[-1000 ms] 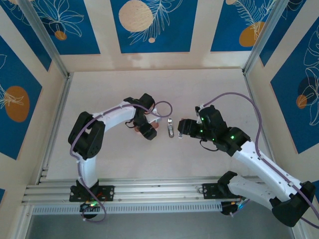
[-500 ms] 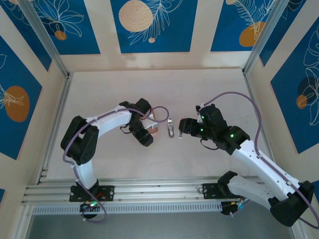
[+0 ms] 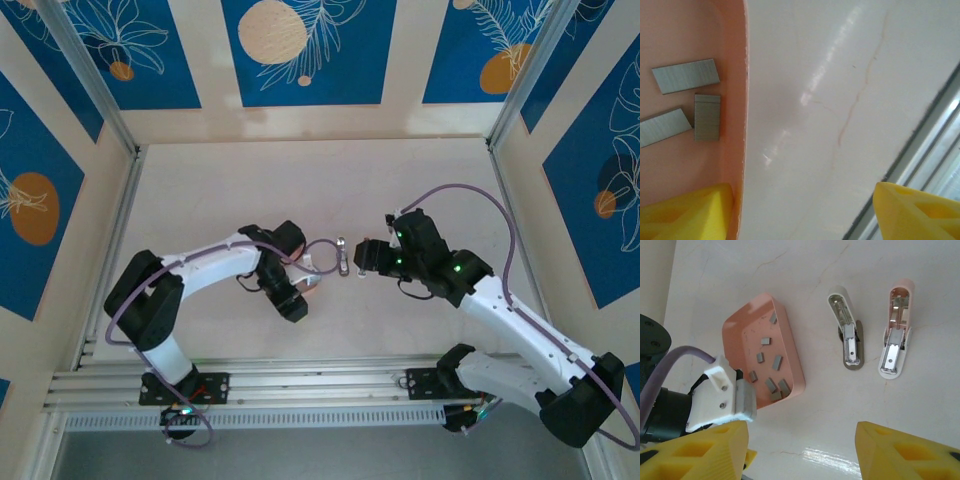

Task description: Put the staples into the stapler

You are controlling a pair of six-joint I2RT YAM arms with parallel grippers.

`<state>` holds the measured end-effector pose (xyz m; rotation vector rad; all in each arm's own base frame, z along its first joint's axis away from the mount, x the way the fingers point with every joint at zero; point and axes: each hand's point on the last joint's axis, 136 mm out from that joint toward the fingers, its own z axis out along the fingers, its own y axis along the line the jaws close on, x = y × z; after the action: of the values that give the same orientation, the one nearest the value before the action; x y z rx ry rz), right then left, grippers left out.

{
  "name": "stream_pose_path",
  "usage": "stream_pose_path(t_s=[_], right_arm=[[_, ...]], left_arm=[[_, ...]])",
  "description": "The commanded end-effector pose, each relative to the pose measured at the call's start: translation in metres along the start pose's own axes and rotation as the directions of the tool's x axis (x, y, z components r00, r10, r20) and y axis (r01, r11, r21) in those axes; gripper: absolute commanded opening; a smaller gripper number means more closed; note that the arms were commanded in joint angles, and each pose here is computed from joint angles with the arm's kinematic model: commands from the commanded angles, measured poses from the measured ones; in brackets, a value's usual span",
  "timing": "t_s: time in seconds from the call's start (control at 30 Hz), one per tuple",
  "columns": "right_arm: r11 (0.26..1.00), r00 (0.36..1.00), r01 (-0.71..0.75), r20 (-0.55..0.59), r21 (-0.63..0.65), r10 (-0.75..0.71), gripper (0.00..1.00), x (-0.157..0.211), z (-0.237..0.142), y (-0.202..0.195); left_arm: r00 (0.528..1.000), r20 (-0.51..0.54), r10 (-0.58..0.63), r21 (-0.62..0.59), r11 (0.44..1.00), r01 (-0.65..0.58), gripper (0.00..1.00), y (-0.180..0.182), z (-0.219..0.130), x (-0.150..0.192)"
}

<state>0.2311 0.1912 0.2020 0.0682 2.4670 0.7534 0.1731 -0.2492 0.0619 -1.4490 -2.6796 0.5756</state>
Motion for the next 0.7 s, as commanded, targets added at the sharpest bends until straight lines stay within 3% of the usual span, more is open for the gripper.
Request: stream_pose_path(t_s=[0.0,0.3,0.5,0.67], right_arm=[[1.000,1.000,0.011,-0.015,-0.016,-0.012,0.59,-0.001,-0.005,0.009],[0.999,0.996,0.038,-0.085,-0.019,-0.039,0.59,0.012,0.002,0.025],[0.995,0.986,0.096,-0.134,0.001,-0.095,0.59,0.021,0.008,0.038],[0.991,0.974,0.131,-0.194,0.042,-0.120,0.59,0.027,0.022,0.046]], left_arm=[[1.000,0.018,-0.003,0.038,0.999,0.002,0.74,-0.016,-0.006,0.005],[0.965,0.246,-0.094,-0.037,0.994,0.106,0.81,-0.011,-0.041,-0.014],[0.887,0.397,-0.236,-0.004,0.966,0.259,0.83,0.006,-0.072,-0.021],[0.795,0.501,-0.342,0.049,0.928,0.368,0.86,0.031,-0.102,-0.014]])
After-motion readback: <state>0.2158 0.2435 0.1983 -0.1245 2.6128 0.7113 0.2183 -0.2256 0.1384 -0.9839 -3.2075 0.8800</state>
